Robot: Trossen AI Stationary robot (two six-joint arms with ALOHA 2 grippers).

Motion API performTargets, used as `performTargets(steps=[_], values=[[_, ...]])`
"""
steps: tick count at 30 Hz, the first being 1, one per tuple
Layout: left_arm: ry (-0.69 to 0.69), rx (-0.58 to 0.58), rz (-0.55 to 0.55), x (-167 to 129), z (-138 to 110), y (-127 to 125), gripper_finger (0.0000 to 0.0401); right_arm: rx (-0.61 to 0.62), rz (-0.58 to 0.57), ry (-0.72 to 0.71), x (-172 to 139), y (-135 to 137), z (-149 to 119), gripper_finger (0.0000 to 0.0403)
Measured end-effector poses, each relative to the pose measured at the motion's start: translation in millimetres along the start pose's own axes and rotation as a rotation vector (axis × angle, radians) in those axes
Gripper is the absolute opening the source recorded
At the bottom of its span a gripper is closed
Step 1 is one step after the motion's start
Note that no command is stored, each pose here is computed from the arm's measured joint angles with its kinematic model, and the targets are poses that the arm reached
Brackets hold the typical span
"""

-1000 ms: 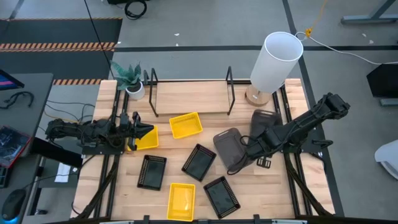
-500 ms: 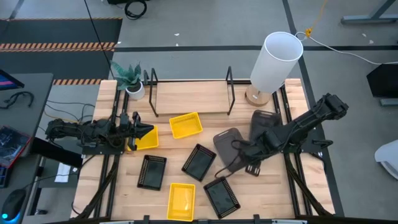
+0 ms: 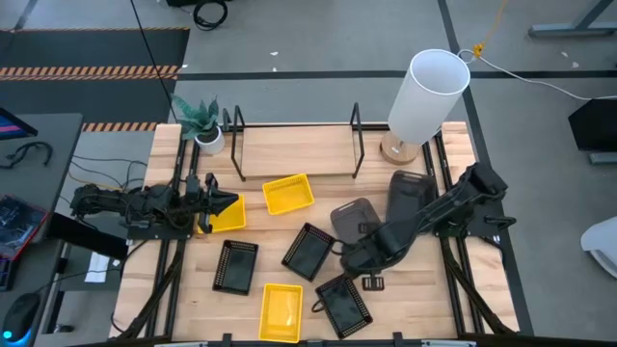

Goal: Stack baskets on shelf by color
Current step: Stack the bottom gray bin on the gray bin

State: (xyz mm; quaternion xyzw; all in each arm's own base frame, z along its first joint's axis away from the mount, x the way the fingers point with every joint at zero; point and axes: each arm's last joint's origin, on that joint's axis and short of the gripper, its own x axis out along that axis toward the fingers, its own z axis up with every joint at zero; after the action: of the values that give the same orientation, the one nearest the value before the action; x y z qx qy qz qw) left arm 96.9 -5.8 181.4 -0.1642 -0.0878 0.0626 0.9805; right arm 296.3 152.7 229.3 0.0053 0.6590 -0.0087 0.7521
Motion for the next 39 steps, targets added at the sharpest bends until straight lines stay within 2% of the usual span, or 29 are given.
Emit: performTargets(steps=[5,10,17,28,33,39], values=[[-0.001,0.0,-0.001,0,0,0,0.0032,-0.001,-0.024,0.08,5,0,-2,0.0164],[-0.001,0.0,0.0,0,0,0,0.0038,-0.018,0.01,0.119,7,1,-3,0.0182],[0.0,0.0,0.0,0,0,0,0.0032,-0.074,-0.018,0.116,14,5,-3,0.0173],[-0.001,-0.001,-0.001,0,0,0,0.0036,-0.14,-0.067,0.211,52,11,2,0.016],[0.0,0.0,0.0,0,0,0,0.0038,-0.18,-0.081,0.255,64,11,3,0.0135],[-0.001,0.0,0.0,0,0,0,0.0032,-0.186,-0.08,0.264,62,9,2,0.0054]])
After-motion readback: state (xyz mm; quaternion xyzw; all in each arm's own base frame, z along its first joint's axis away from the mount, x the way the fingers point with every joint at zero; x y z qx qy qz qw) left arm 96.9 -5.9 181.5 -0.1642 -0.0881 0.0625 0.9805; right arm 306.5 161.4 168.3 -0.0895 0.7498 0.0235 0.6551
